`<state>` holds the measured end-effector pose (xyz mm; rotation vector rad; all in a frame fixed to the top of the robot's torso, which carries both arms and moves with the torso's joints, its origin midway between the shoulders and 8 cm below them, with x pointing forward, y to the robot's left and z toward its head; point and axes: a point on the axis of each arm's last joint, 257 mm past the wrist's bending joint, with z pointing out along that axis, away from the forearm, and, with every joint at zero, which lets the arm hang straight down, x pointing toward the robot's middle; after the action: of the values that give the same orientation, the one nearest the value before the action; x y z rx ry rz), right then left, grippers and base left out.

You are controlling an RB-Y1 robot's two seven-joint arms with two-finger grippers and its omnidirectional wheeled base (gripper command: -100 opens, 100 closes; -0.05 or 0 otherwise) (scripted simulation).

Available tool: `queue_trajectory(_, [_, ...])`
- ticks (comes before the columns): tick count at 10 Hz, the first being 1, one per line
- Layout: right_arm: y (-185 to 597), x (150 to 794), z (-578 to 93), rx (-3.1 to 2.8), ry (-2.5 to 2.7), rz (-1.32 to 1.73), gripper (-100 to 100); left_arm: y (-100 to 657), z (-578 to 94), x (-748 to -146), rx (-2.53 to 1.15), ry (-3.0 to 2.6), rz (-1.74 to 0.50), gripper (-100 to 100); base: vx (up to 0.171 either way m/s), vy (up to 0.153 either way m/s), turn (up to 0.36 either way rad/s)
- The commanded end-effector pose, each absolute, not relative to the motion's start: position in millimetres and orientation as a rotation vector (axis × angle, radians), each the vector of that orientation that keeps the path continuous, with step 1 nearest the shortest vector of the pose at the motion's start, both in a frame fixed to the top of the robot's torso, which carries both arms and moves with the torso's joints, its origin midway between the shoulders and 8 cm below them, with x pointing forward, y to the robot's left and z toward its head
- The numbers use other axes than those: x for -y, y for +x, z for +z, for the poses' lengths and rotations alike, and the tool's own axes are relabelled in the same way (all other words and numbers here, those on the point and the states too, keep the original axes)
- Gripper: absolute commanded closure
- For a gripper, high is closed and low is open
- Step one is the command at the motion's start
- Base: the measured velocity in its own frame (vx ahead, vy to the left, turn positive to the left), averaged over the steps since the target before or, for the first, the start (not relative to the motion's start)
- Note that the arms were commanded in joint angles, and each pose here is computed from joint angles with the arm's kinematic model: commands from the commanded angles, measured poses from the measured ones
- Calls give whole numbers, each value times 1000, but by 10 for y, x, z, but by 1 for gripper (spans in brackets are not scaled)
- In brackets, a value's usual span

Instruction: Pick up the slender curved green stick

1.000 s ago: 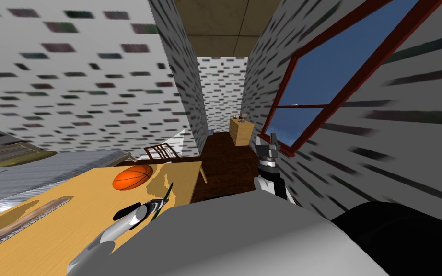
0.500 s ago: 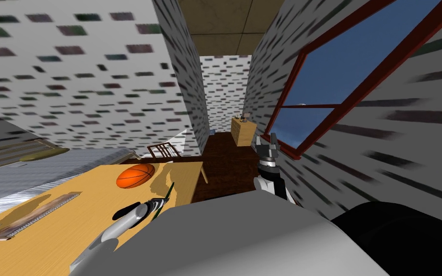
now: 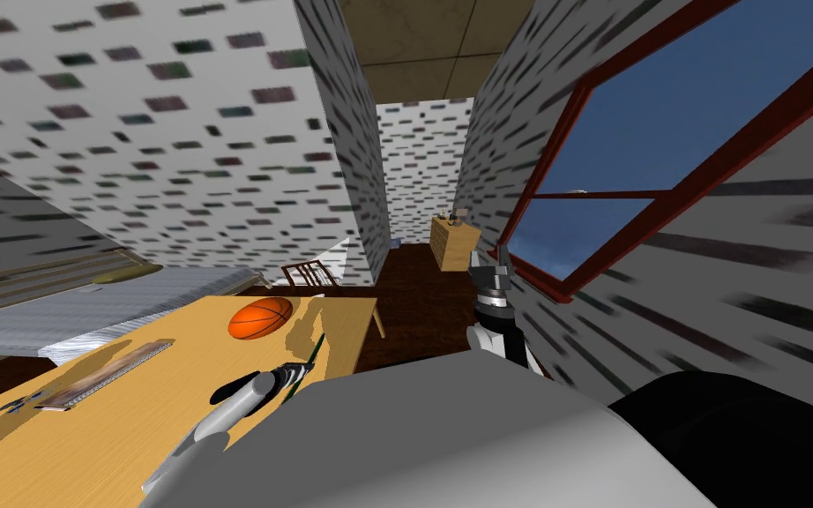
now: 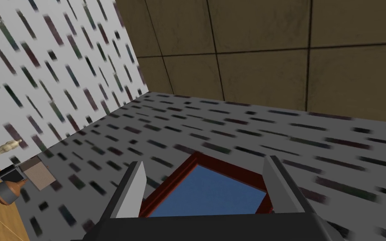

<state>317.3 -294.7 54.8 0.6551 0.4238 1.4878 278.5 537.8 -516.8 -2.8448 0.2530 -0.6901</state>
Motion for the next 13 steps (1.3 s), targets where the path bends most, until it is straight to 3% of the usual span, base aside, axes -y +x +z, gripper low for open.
queue_trajectory(1, [3173, 2947, 548, -424, 655, 1488, 0, 2771, -5175, -5368, -261, -2848, -692, -100, 67, -10, 124])
queue_trajectory(13, [3174, 2946, 548, -424, 655, 1488, 0, 2672, -5299, -5147, -419, -2864, -698, -100, 44, -8, 83])
